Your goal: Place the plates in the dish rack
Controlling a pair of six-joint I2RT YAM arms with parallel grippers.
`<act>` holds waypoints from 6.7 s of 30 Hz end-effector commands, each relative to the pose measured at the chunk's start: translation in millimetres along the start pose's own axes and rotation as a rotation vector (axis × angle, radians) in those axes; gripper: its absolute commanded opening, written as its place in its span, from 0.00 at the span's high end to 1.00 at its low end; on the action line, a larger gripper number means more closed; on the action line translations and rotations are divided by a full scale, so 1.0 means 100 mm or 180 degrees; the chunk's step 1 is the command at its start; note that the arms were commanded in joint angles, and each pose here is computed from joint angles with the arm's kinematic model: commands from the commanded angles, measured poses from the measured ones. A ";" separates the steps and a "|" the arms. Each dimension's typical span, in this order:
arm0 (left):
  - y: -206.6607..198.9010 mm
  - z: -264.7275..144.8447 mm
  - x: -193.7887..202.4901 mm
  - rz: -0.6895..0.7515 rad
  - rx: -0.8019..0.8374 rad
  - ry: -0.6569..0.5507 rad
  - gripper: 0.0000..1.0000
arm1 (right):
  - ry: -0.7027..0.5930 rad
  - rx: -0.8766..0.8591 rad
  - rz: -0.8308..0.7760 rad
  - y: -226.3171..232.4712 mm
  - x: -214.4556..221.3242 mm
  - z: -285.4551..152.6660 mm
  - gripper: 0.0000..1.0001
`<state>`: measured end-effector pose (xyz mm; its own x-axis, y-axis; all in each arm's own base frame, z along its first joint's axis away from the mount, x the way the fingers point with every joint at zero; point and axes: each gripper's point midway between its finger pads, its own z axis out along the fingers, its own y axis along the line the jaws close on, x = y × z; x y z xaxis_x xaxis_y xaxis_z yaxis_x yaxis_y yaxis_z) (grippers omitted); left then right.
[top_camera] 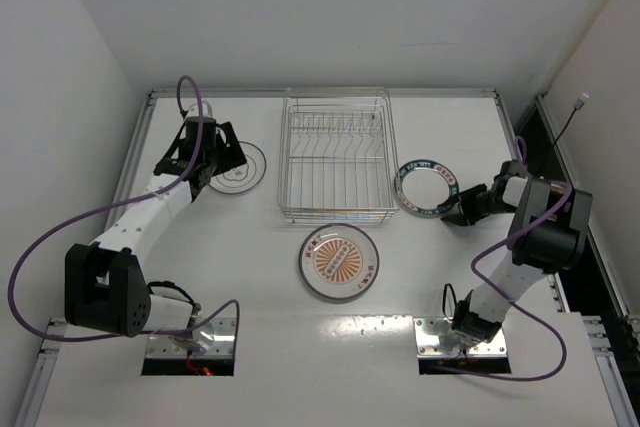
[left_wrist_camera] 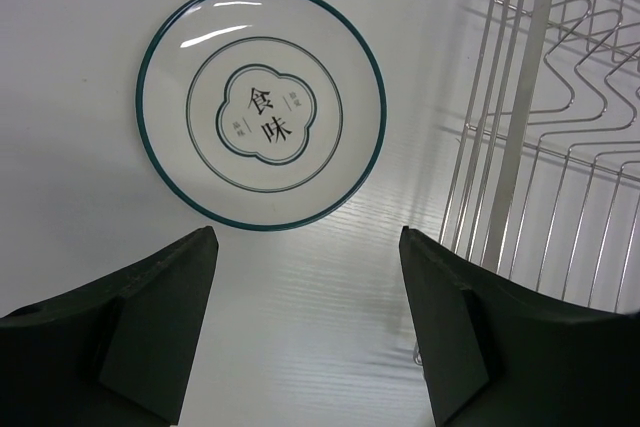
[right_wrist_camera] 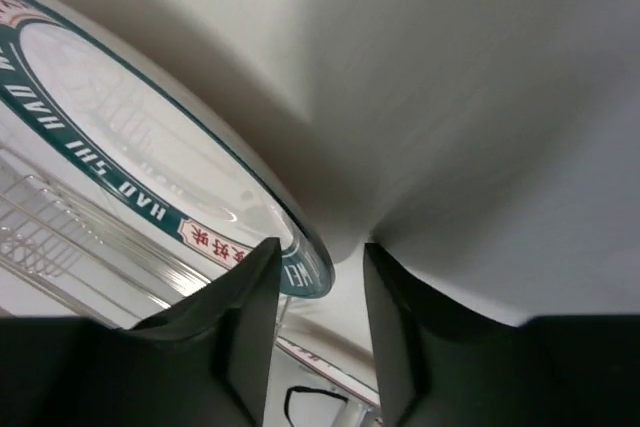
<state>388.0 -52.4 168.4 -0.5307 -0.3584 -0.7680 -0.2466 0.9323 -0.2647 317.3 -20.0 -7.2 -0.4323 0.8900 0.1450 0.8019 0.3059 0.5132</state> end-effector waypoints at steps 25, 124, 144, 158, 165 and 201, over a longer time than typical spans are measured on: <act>0.02 -0.08 -0.21 0.0005 -0.0075 -0.0215 0.29 | -0.1822 -0.0418 -0.1164 1.04 -0.30 -1.24 1.00; 1.05 1.16 1.14 -0.1502 -0.0107 0.1622 0.49 | -0.2432 -0.1288 -0.4094 3.21 2.07 -2.00 0.47; 0.83 0.67 0.15 -0.1311 0.0300 0.0573 1.00 | -0.2217 -0.1399 -0.4207 3.20 2.19 -1.87 0.47; -0.12 -0.25 -0.41 -0.1025 0.2405 -0.0201 1.00 | -0.0277 -0.3340 -0.4130 3.03 2.78 -1.40 0.32; -0.40 -0.63 -0.52 -0.1067 0.3278 -0.0392 1.00 | 0.0541 -0.3741 -0.3590 2.85 2.87 -0.99 0.30; -0.81 -0.53 -0.16 -0.0782 0.3308 0.0186 0.73 | -0.0242 -0.3237 -0.3434 2.99 2.68 -1.00 1.00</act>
<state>365.3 -128.0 222.5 -0.6362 -0.5356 -0.5553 0.4146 0.3697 -0.8315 390.3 303.1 207.6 -0.7419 0.3505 -0.5715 -0.4470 0.3767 0.8113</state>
